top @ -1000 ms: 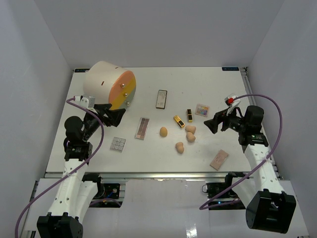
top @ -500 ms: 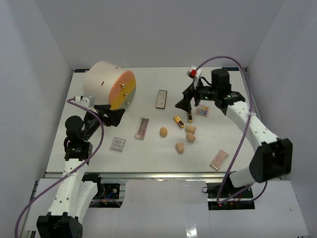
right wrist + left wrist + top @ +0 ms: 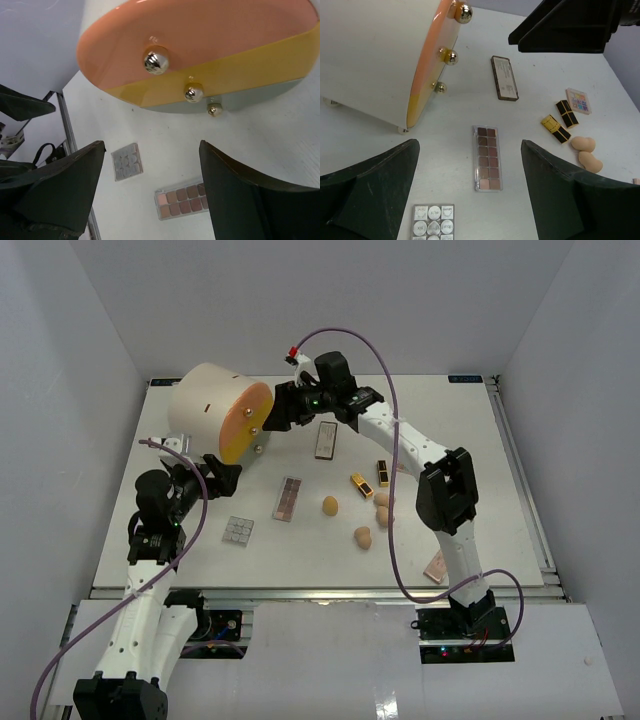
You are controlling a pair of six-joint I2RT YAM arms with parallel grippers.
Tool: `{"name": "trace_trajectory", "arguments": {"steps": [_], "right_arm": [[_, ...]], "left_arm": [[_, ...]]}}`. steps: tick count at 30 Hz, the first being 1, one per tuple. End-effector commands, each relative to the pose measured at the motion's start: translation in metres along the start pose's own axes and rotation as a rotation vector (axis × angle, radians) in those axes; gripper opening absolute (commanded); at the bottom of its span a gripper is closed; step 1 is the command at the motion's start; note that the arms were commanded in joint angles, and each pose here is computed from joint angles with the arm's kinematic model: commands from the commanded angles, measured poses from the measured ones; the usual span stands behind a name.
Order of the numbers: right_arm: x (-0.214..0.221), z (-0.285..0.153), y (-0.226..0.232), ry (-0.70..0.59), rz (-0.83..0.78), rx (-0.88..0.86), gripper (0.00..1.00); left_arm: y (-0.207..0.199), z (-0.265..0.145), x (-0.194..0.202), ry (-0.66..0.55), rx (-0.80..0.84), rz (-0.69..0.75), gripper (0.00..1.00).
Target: Organize the makeup
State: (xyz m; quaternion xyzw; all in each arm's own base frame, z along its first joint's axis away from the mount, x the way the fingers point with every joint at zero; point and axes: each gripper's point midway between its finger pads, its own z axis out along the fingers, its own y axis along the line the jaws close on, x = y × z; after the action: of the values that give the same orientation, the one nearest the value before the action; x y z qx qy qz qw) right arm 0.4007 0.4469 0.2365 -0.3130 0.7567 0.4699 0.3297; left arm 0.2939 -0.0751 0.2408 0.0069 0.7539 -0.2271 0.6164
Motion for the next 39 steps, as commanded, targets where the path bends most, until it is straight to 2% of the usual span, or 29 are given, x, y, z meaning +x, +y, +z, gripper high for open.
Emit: {"name": "trace_trajectory", "arguments": {"steps": [1, 13, 32, 39], "right_arm": [[-0.061, 0.007, 0.029, -0.186, 0.038, -0.026, 0.79], [-0.048, 0.046, 0.009, -0.214, 0.096, -0.019, 0.66], [-0.056, 0.063, 0.010, -0.266, 0.092, -0.096, 0.63], [-0.055, 0.066, 0.008, -0.267, 0.100, -0.108, 0.56]], "left_arm": [[0.008, -0.006, 0.000, 0.013, -0.066, 0.003, 0.93], [0.012, -0.006, 0.002, 0.018, -0.082, 0.000, 0.93], [0.014, -0.007, 0.002, 0.014, -0.095, 0.003, 0.93], [0.014, -0.007, 0.002, 0.012, -0.096, 0.004, 0.93]]}}
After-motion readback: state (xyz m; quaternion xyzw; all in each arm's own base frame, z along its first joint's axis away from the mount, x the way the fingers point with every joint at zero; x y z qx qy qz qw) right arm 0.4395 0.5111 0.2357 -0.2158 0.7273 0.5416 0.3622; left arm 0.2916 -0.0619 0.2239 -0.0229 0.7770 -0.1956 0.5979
